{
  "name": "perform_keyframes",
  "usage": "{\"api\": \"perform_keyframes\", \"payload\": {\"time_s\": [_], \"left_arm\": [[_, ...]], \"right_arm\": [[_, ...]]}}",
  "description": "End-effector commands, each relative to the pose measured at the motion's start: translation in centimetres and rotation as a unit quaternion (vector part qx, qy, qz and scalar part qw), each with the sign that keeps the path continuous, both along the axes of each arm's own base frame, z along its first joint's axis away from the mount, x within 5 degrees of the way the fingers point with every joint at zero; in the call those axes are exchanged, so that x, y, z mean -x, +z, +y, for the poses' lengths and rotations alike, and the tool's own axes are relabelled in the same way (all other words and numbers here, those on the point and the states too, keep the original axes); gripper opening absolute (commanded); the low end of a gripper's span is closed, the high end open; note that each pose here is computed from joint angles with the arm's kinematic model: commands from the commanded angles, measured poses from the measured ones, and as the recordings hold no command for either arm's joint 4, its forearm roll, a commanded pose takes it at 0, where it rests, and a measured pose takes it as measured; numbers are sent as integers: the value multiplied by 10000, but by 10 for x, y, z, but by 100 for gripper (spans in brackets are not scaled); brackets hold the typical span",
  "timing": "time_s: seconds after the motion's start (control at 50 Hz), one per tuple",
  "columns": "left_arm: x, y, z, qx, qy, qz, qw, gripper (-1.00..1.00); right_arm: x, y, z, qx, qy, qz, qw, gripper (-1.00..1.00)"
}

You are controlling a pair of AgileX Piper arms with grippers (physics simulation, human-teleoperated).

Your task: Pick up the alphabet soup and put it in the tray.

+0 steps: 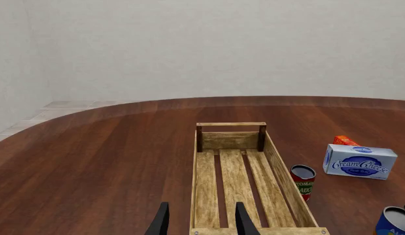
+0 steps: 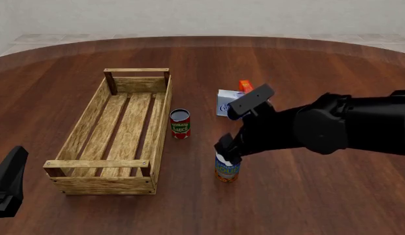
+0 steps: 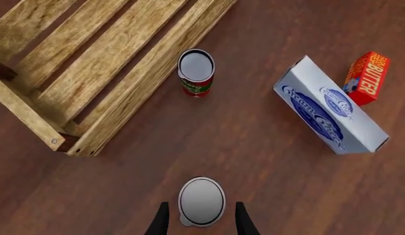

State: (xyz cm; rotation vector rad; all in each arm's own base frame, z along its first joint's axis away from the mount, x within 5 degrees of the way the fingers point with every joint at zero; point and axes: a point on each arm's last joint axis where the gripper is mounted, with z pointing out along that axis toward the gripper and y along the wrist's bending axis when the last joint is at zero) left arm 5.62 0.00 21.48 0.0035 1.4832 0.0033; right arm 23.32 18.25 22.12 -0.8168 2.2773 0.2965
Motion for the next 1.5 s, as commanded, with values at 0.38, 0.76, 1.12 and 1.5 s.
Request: {"api": "perform_keyframes", "payload": {"time_s": [0.38, 0.76, 1.12, 1.5], "left_arm": [[0, 0, 0, -3, -1, -1, 10000, 100], [0, 0, 0, -2, -1, -2, 10000, 100], [0, 0, 0, -3, -2, -2, 10000, 100], [0, 0, 0, -4, -2, -2, 10000, 100]], "right_arm": [[-3, -15, 3, 42, -37, 112, 9999, 100], [-6, -25, 5, 64, -73, 198, 9998, 100], [-8, -33, 8, 75, -92, 259, 9996, 100], [-9, -42, 9, 76, -139, 331, 9993, 100]]}}
